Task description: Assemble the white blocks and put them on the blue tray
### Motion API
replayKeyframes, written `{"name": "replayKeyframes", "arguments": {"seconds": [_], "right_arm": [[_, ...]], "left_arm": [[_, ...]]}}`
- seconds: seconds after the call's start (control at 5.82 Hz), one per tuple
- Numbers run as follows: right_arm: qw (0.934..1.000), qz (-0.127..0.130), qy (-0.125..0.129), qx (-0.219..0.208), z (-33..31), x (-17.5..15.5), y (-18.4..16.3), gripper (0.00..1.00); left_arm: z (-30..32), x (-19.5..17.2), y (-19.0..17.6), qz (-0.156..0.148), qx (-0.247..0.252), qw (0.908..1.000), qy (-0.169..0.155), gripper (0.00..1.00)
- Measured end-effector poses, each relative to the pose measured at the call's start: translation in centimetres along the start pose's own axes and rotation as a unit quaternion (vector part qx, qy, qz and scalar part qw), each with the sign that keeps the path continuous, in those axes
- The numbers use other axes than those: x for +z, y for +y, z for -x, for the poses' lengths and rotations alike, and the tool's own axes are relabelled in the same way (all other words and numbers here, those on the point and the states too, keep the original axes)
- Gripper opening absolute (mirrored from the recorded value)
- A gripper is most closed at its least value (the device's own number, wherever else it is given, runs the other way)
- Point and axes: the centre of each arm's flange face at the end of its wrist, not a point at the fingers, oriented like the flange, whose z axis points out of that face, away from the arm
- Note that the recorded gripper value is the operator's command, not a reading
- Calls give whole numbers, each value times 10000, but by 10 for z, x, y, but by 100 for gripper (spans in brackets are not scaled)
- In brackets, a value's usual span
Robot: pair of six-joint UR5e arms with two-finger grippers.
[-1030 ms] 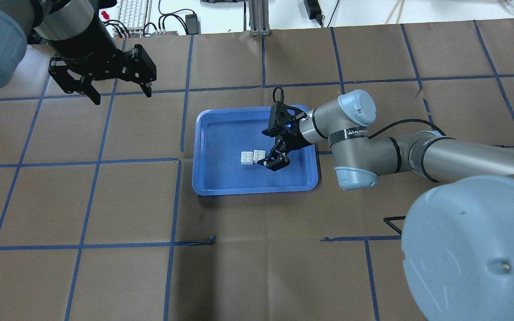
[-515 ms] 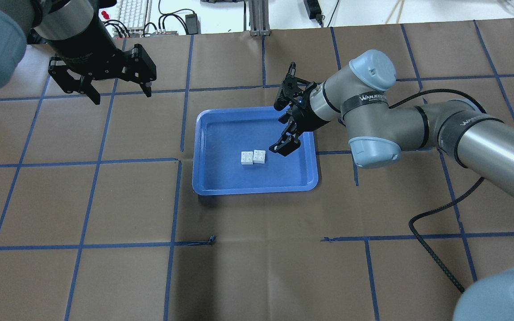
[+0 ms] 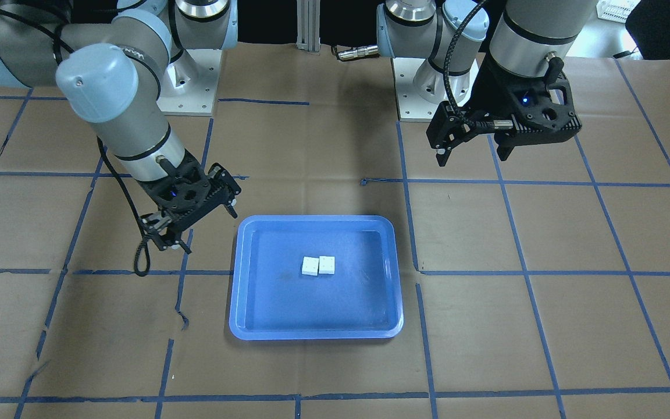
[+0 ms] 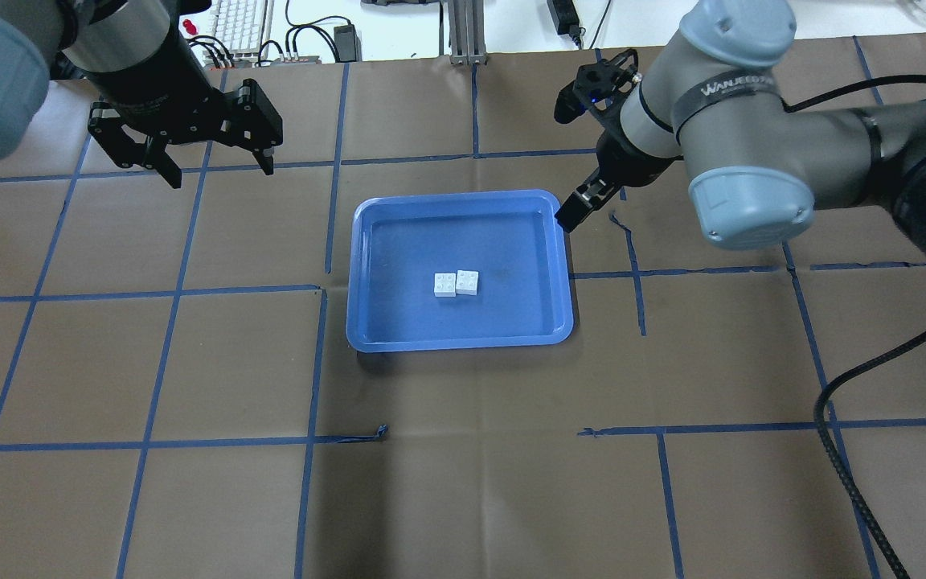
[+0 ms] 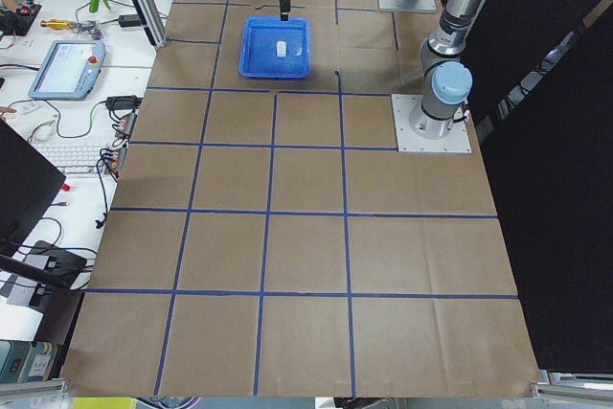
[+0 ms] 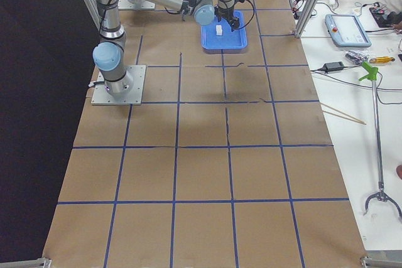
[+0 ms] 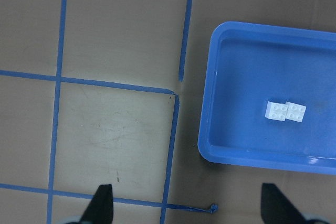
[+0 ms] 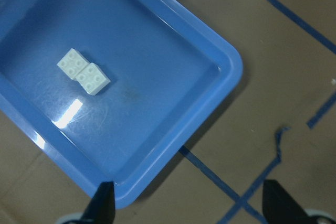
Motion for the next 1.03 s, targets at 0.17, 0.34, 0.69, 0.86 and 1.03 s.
{"name": "replayKeyframes", "arguments": {"seconds": [0.17, 0.34, 0.69, 0.86, 1.03], "right_arm": [[9947, 367, 269, 922, -13, -41, 11, 100], [9798, 693, 446, 1824, -17, -78, 20, 100], [9398, 994, 554, 3223, -8, -137, 23, 100], [9271, 1061, 568, 3549, -4, -152, 22, 100], [9227, 1094, 566, 3653, -3, -155, 22, 100]], "left_arm": [[0, 0, 0, 3, 0, 10000, -1, 99], [0, 0, 0, 5, 0, 10000, 1, 99], [0, 0, 0, 5, 0, 10000, 2, 99], [0, 0, 0, 5, 0, 10000, 5, 99], [0, 0, 0, 6, 2, 10000, 9, 99]]}}
